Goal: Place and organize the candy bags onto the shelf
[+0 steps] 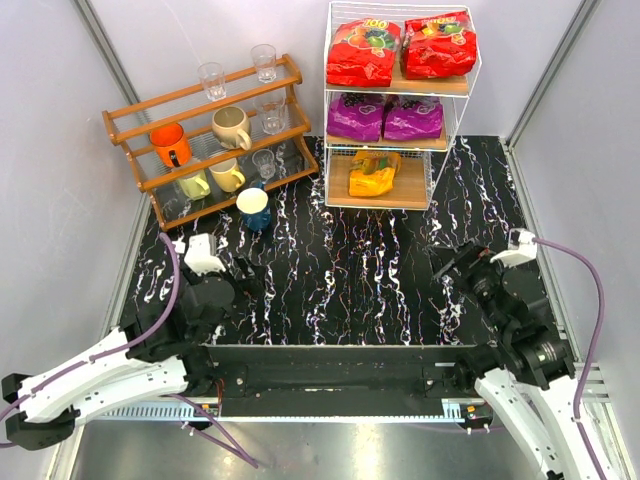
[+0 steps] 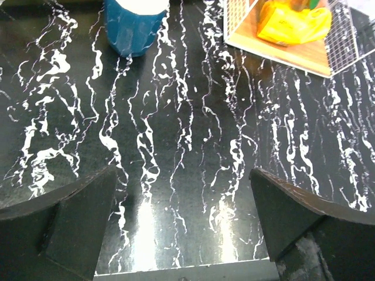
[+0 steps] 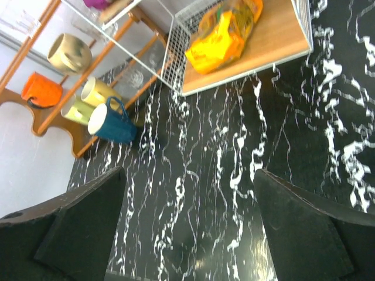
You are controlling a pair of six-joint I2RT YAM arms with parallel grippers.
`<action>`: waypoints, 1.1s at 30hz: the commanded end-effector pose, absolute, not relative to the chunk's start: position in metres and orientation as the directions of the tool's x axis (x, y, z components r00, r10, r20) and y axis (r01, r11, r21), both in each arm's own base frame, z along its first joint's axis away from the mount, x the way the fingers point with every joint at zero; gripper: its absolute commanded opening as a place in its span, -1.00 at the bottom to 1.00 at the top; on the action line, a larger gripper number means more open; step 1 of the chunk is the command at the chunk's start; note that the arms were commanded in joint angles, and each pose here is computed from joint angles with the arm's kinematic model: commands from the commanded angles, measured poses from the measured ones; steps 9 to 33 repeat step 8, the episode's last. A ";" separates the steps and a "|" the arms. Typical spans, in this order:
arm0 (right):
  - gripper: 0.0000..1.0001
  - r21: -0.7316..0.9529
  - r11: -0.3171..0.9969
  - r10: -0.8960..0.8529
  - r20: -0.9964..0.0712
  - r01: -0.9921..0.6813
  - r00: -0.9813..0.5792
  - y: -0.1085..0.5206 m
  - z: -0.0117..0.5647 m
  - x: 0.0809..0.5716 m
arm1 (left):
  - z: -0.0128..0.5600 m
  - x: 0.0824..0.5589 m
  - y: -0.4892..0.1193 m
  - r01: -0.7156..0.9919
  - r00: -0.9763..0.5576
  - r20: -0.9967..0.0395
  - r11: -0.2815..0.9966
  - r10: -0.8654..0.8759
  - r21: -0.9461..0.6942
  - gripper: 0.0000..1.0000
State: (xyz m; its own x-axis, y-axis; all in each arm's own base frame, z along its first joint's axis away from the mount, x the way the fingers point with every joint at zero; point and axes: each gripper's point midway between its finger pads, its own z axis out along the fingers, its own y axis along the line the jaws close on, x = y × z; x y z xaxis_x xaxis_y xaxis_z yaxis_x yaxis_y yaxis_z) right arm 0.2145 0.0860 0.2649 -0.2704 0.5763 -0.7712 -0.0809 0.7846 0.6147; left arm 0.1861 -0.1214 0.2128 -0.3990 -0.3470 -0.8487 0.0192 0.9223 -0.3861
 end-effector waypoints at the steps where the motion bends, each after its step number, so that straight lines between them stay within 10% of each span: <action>1: 0.99 0.635 0.771 0.572 -0.728 -0.057 -0.379 0.088 0.243 0.184 | 0.209 0.183 -0.107 -0.037 -0.399 -0.842 0.924 -0.363 -0.381 0.98; 33: 0.99 0.668 0.741 0.596 -0.705 -0.076 -0.383 0.088 0.239 0.169 | 0.195 0.177 -0.101 -0.043 -0.404 -0.824 0.908 -0.398 -0.417 0.98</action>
